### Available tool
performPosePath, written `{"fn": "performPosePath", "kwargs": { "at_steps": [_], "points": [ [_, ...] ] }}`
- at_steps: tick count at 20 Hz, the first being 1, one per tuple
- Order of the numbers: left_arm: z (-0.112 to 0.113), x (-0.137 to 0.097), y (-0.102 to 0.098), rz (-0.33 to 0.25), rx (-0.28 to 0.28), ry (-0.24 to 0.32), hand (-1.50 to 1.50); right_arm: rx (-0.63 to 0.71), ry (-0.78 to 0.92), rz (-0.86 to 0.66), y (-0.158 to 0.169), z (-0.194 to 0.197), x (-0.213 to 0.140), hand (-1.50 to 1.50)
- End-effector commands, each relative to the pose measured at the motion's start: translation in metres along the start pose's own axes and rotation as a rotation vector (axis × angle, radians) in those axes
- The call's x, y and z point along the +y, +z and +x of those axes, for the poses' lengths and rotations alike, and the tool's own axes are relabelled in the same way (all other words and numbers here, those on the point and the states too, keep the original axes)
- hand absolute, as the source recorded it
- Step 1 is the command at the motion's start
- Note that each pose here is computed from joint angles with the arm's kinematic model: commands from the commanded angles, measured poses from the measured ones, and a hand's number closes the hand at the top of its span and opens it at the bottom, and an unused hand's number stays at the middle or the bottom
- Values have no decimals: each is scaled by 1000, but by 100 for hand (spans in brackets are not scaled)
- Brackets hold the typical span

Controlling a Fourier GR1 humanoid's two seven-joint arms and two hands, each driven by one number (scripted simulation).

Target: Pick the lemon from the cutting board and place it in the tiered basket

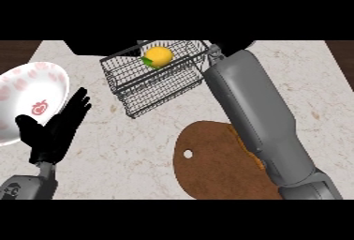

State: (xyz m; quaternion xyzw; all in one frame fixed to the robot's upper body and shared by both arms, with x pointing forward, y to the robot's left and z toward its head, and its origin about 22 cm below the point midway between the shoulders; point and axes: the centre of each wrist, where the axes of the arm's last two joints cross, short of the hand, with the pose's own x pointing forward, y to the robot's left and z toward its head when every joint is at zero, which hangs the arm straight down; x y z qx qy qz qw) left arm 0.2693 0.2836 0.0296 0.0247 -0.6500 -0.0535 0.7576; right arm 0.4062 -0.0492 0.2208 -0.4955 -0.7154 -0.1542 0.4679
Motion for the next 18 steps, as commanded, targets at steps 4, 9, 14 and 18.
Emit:
{"fn": "performPosePath", "kwargs": {
  "at_steps": [4, 9, 14, 18],
  "points": [
    [-10, 5, 10, 54, 21, 5, 0, 213, -152, -161, -13, 1, -34, -150],
    [-9, 7, 13, 64, 40, 16, 0, 185, -138, -219, -1, -13, -75, -150],
    [-16, 13, 19, 79, 48, 23, 0, 200, -135, -231, 15, -19, -129, -150],
    [-18, 19, 21, 106, 37, 10, 0, 206, -105, -209, 38, -34, -172, -150]
  ]
}}
